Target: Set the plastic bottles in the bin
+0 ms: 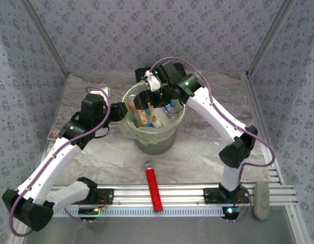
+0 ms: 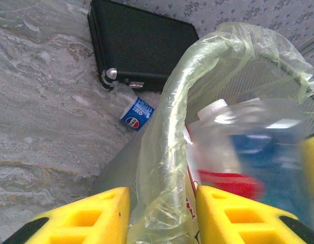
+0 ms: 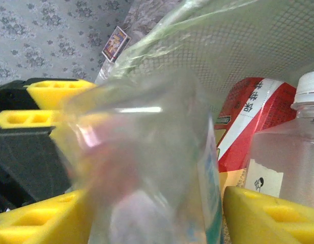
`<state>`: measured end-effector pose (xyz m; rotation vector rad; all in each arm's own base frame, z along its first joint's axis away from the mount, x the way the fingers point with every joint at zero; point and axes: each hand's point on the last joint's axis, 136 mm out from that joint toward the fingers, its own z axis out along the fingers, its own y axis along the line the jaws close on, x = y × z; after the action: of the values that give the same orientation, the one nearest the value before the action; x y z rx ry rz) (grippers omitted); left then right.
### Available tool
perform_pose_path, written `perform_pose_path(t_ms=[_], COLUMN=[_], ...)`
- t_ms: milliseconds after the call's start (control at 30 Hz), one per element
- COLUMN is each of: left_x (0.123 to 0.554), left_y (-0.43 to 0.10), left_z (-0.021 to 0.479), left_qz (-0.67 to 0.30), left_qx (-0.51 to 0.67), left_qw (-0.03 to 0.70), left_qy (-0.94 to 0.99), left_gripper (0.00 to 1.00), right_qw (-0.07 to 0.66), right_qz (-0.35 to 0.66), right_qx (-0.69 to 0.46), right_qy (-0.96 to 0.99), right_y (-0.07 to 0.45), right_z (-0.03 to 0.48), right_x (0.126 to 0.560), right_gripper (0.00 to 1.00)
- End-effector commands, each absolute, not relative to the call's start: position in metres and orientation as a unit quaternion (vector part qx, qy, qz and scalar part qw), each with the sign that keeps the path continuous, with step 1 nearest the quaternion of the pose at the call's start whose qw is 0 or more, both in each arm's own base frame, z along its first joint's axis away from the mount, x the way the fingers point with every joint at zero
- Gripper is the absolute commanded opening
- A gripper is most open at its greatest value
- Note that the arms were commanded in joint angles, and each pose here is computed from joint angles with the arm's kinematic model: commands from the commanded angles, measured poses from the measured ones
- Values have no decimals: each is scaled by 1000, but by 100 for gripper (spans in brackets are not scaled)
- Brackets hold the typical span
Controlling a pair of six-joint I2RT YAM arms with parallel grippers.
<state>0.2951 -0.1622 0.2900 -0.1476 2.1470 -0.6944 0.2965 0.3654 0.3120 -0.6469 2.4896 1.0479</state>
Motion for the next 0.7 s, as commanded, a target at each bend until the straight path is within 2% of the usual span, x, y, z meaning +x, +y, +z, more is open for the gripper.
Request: perform_pose_path(t_ms=[0, 267, 533, 667], left_x=[298, 303, 303, 304], left_y=[-162, -166, -167, -167], left_z=[301, 300, 301, 300], left_qz=[-282, -282, -284, -283], left_qx=[-58, -55, -54, -56], left_qw=[439, 436, 435, 435], left_qy=[851, 853, 853, 853], left_gripper=[39, 38, 37, 37], right_qw=[193, 192, 174, 174], right_qz=[358, 366, 362, 366], right_qx=[-220, -230, -243, -222], right_qy=[887, 881, 883, 887], right_y=[343, 354, 374, 379], right_z=[325, 318, 287, 269], right_x=[292, 296, 293, 297], right_gripper=[71, 46, 33, 32])
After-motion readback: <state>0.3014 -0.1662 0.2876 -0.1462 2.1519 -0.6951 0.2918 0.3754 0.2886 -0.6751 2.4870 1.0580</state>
